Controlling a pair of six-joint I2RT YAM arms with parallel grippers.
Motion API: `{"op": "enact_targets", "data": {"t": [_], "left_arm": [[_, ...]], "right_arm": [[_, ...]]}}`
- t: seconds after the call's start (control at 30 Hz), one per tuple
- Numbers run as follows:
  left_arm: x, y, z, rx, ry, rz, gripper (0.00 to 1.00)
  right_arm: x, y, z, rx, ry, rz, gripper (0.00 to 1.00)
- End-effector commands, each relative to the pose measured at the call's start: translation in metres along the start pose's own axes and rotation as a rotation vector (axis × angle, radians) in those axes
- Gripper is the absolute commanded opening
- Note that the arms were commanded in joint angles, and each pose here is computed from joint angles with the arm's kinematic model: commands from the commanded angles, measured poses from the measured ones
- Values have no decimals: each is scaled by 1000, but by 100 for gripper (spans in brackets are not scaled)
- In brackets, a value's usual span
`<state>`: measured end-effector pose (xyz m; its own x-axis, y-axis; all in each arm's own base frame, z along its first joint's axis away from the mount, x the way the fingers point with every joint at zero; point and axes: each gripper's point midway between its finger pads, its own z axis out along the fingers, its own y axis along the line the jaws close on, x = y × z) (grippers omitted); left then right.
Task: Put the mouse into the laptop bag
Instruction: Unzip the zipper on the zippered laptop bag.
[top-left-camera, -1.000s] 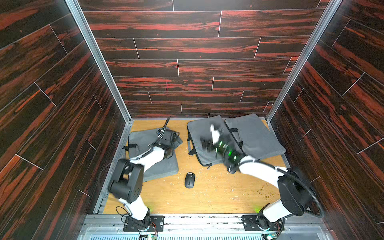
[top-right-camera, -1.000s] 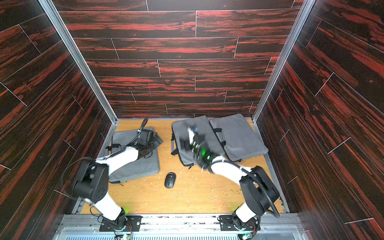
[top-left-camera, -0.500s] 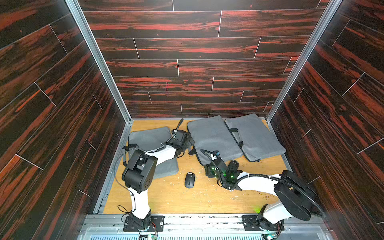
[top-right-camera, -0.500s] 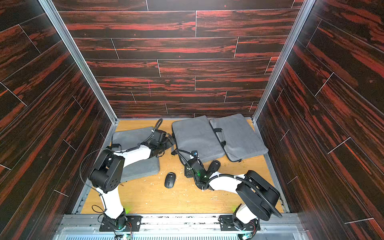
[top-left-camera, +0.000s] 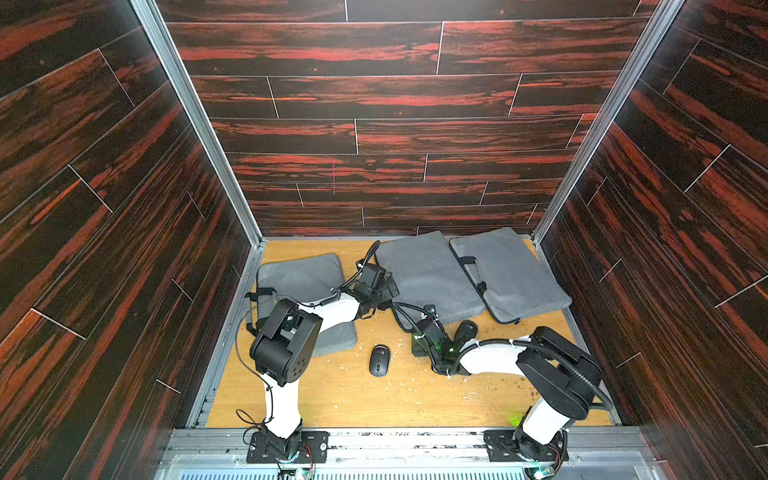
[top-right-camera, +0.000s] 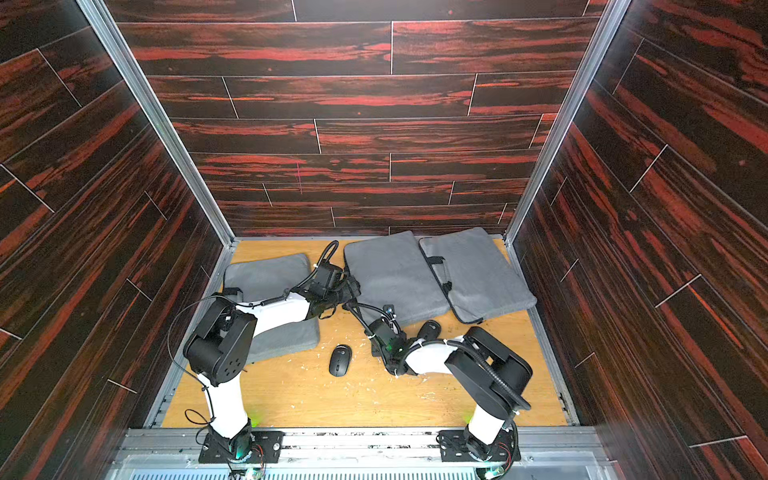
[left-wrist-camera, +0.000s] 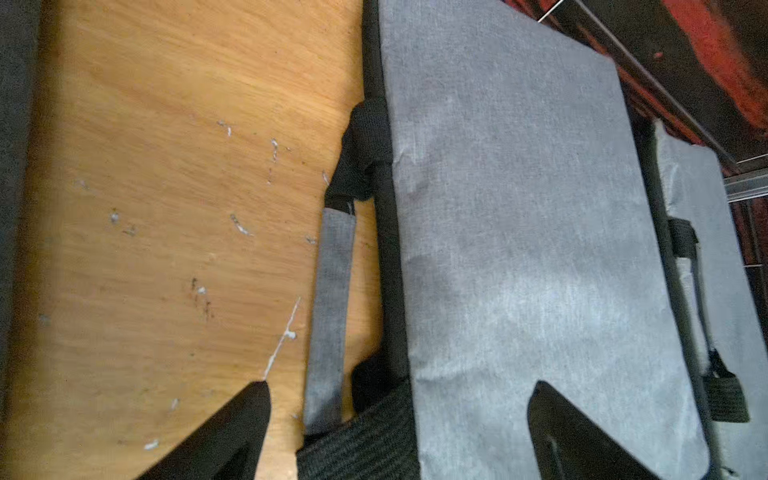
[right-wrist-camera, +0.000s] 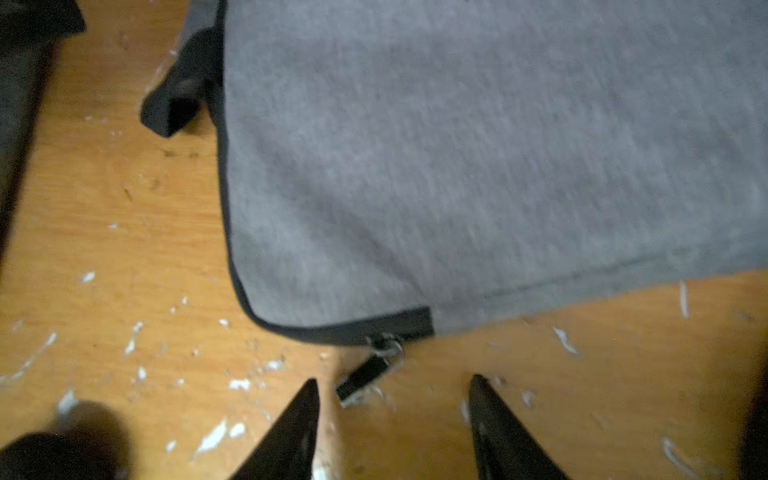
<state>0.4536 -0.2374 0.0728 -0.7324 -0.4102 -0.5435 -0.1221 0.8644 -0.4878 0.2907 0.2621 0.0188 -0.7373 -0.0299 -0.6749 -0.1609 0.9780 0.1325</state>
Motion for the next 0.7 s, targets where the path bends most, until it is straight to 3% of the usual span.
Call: {"op": "enact_targets", "data": {"t": [0.0,0.23,0.47,0.53,0.67], "left_arm": [[0,0,6,-7,11,27,99],[2,0,9,-6,22,34,99],[10,-6,20,27,64,18,99],[11,-5,23,24,68,12,99],[13,-4,30,18,72,-1,98]], "right_arm": [[11,-9,11,61,26,0,51],[13,-10,19,89,38,-8,34],[14,-10,18,85,38,-11,5],[11,-6,16,61,30,-21,0],[6,9,11,-5,5,-62,0]]}}
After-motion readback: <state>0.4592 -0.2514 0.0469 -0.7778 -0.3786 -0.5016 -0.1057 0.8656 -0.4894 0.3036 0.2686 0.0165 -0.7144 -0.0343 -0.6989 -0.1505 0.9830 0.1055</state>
